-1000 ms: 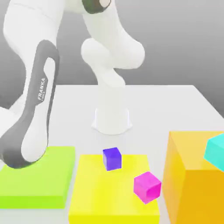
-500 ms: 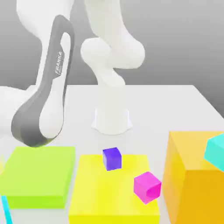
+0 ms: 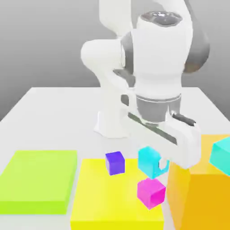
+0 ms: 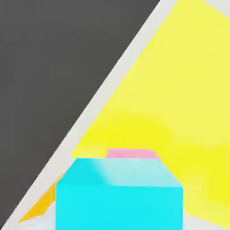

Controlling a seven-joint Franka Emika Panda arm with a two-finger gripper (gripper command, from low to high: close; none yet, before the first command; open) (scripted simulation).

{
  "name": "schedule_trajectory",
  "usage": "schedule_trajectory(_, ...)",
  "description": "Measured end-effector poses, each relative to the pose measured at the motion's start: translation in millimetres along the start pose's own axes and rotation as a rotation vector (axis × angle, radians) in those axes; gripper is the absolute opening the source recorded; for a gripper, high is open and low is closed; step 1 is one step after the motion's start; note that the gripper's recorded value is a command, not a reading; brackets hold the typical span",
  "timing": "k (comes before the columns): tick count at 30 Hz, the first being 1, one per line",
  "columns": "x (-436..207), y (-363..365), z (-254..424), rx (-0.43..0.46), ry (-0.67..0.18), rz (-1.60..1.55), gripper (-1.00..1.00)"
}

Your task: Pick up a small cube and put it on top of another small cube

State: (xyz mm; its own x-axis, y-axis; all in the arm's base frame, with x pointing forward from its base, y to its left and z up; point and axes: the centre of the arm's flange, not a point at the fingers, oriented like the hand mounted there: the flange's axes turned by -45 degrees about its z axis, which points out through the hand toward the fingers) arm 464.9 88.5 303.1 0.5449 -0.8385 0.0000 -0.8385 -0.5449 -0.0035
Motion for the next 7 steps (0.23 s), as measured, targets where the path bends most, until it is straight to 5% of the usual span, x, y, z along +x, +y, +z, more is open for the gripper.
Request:
schedule_trajectory(3, 0.3, 2.2, 35.0, -0.002, 0.002, 0.009, -1.00)
schedule_trajectory(4, -2.0, 2.0, 43.4, -0.002, 0.001, 0.005, 1.00)
schedule_trajectory(7, -2.0, 2.0, 43.4, -0.002, 0.001, 0.005, 1.00)
